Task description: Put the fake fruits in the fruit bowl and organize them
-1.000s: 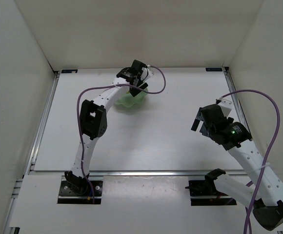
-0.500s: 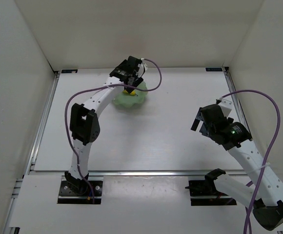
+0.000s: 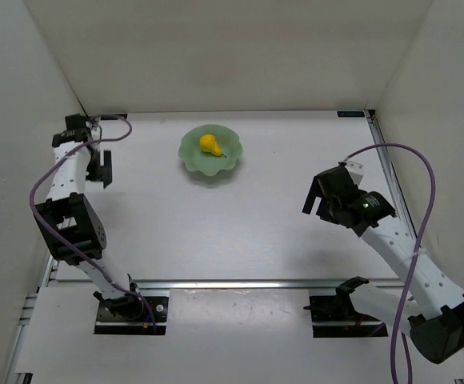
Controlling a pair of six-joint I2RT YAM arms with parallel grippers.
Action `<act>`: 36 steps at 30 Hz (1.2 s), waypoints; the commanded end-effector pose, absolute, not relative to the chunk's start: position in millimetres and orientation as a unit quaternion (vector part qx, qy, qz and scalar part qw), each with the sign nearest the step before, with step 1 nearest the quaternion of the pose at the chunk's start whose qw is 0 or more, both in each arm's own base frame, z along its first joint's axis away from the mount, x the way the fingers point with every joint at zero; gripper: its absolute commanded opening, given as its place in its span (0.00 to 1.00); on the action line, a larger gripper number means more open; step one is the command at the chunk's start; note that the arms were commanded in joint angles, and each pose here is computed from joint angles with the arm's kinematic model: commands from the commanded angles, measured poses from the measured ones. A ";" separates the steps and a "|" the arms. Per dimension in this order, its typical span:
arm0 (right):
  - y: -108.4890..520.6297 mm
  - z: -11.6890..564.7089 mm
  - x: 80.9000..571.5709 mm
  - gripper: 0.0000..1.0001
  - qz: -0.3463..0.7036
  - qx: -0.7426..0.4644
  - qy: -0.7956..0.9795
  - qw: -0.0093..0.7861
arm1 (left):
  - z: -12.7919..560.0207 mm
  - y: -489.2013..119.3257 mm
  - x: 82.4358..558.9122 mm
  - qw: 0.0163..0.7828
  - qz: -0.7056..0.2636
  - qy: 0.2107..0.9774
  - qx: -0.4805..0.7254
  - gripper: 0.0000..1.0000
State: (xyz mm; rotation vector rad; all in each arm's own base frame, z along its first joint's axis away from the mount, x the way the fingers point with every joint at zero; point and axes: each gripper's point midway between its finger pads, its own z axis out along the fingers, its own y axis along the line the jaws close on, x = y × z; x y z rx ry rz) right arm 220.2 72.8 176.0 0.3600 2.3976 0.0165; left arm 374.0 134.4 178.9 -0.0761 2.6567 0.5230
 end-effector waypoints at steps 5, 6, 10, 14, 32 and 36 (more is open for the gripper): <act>93.3 182.0 240.1 1.00 0.036 0.107 0.927 0.358 | 140.8 133.2 279.8 0.158 0.133 0.973 -0.104 1.00; 94.7 180.9 242.7 1.00 0.036 0.107 0.927 0.358 | 137.2 133.5 271.9 0.153 0.132 0.973 -0.114 1.00; 95.5 178.3 247.3 1.00 0.033 0.096 0.929 0.356 | 128.9 135.8 252.6 0.149 0.126 0.970 -0.147 1.00; 97.5 176.1 249.1 1.00 0.030 0.083 0.933 0.350 | 128.1 136.7 254.8 0.153 0.112 0.968 -0.166 1.00; 102.1 174.6 254.8 1.00 0.032 0.077 0.934 0.348 | 145.1 138.6 269.9 0.179 0.107 0.962 -0.175 1.00; 102.1 174.6 254.8 1.00 0.032 0.077 0.934 0.348 | 145.1 138.6 269.9 0.179 0.107 0.962 -0.175 1.00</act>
